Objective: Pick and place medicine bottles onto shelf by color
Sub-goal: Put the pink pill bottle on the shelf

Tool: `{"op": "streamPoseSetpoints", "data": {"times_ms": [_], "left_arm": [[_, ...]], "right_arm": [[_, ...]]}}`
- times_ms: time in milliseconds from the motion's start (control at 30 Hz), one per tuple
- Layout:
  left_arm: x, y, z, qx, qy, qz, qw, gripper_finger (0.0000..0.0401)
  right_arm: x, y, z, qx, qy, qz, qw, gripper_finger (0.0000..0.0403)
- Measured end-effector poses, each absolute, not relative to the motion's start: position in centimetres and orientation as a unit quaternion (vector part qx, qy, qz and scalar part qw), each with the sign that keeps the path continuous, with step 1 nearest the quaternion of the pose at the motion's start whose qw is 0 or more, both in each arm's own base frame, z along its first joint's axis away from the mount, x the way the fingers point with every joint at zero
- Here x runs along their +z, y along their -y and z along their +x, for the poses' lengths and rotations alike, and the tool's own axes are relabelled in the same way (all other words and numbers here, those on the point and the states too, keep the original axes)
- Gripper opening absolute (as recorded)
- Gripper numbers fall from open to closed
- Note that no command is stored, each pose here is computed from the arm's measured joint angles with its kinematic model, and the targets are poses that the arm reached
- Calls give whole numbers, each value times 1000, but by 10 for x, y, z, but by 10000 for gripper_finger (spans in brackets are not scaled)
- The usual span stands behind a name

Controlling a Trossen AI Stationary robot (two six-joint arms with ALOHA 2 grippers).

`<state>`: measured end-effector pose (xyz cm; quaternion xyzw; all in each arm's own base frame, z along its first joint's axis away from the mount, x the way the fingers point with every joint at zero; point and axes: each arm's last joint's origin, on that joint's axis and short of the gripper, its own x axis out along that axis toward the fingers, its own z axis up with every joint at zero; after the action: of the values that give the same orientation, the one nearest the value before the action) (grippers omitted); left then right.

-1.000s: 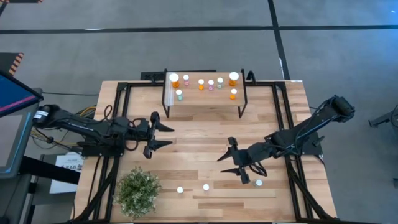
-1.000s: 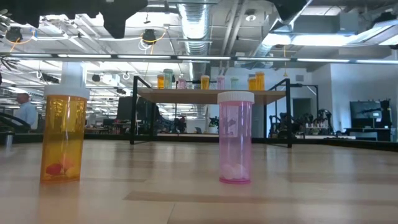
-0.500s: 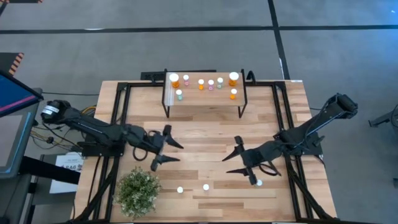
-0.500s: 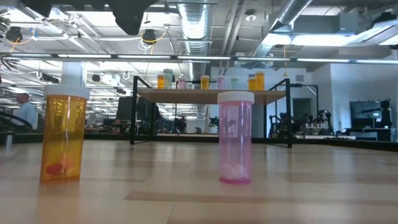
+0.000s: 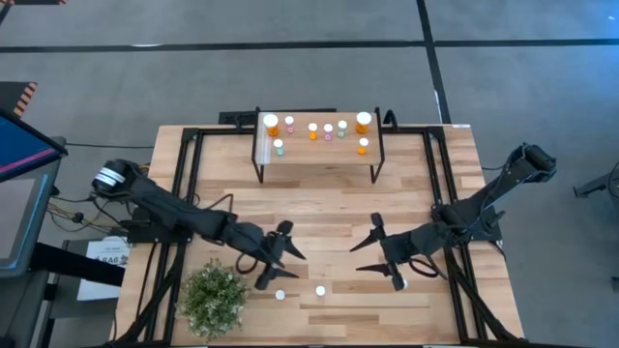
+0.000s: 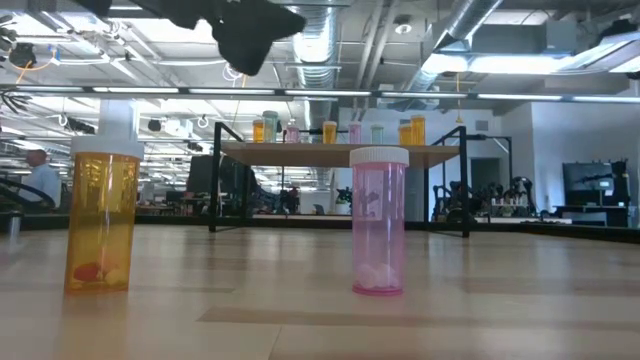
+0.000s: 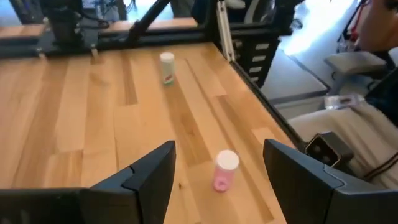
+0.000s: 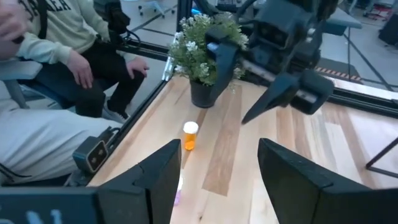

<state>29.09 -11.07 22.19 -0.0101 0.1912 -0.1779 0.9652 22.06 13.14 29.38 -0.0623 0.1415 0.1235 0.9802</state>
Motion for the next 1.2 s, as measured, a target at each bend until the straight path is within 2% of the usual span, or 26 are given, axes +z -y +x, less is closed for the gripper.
{"op": "streamPoseSetpoints", "data": {"times_ms": [433, 667, 900, 1200], "left_arm": [[210, 125, 311, -229, -232, -12, 945, 231], [196, 139, 339, -223, -281, -2, 933, 231], [179, 145, 357, -182, -315, 18, 931, 259], [155, 158, 374, -193, -335, 21, 922, 279]], "right_arm": [[293, -130, 221, 120, -144, -64, 980, 235], [293, -130, 221, 120, -144, -63, 980, 235], [293, -131, 221, 121, -147, -62, 980, 235], [293, -130, 221, 121, -147, -60, 980, 235]]}}
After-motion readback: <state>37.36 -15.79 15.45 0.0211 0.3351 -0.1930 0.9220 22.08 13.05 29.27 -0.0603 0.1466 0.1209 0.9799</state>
